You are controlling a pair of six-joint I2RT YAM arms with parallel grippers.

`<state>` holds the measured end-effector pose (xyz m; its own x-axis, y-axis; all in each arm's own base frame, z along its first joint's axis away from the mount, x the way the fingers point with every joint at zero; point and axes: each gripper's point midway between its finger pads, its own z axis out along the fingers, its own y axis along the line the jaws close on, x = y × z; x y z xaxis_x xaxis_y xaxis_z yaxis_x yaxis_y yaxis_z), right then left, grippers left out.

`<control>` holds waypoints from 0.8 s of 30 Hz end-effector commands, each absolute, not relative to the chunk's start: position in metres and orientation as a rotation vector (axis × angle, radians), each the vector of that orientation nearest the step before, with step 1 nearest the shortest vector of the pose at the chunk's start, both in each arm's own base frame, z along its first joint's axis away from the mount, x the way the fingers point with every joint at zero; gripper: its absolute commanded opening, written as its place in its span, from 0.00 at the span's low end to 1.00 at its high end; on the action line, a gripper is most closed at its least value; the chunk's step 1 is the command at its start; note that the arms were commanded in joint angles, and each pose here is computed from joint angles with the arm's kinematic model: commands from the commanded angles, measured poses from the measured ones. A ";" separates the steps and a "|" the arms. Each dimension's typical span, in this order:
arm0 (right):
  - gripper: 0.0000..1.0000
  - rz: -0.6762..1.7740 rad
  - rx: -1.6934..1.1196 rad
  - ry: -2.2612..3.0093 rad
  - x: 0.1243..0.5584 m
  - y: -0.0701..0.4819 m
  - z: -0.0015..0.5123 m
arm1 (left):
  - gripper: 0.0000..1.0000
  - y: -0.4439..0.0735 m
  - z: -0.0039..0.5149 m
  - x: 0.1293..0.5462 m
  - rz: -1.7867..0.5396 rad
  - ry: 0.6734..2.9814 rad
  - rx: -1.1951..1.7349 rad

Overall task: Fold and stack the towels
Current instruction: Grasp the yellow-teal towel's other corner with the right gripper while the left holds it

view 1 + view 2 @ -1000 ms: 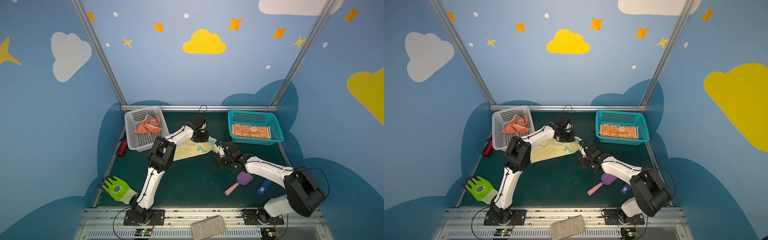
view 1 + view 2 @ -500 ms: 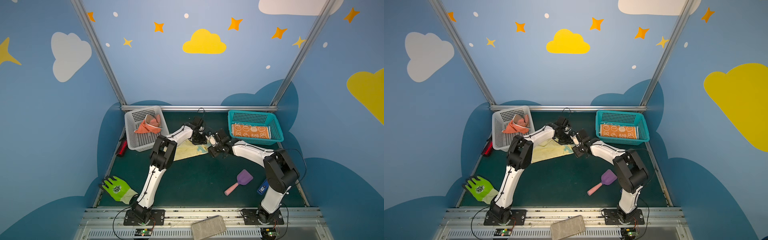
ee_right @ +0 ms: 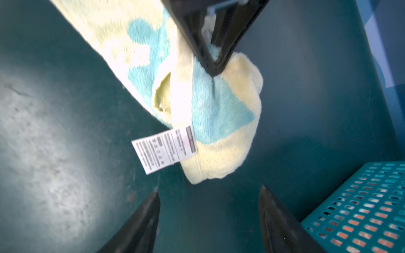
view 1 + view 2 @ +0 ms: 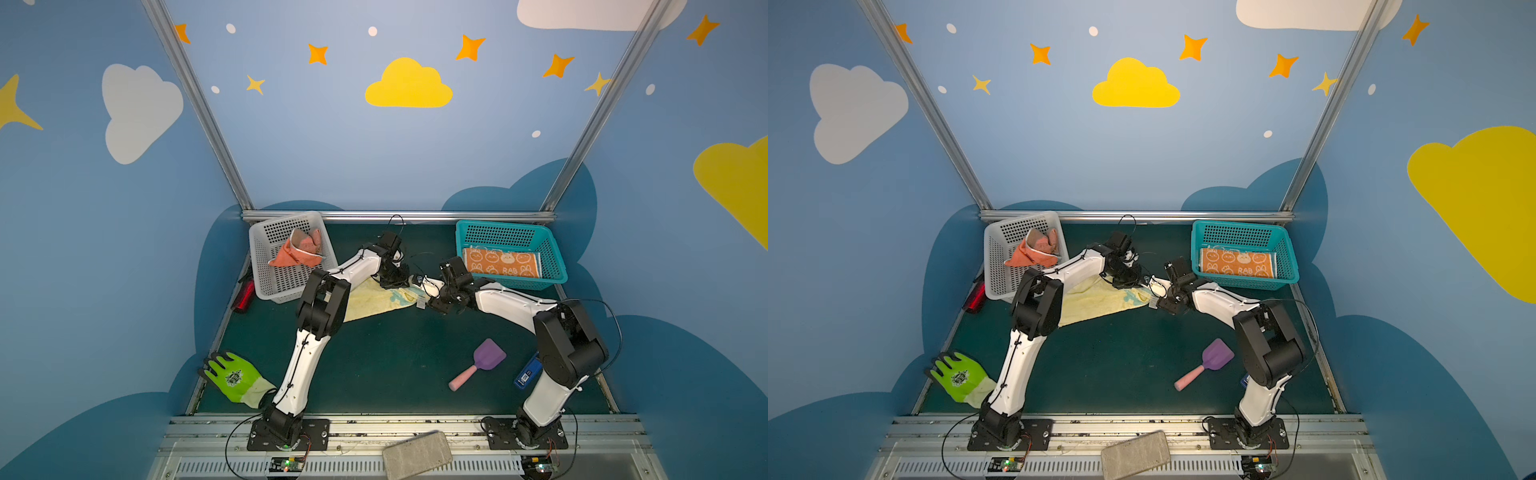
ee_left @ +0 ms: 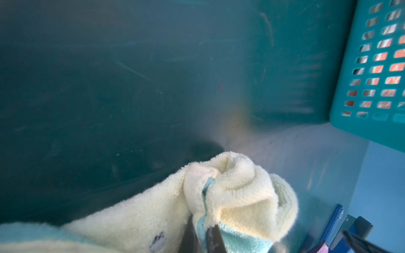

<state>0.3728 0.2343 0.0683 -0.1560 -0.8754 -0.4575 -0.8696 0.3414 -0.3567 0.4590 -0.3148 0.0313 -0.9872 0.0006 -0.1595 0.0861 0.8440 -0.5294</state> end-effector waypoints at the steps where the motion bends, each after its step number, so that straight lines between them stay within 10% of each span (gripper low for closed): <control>1: 0.66 0.024 -1.610 1.948 0.374 0.245 0.063 | 0.08 -0.308 0.016 0.453 -0.811 2.918 0.066; 20: 0.56 0.038 -1.685 2.127 0.392 0.245 0.019 | 0.08 -0.310 0.020 0.451 -0.841 2.901 0.060; 24: 0.41 0.057 -1.711 2.140 0.396 0.249 0.015 | 0.08 -0.310 0.019 0.451 -0.842 2.901 0.061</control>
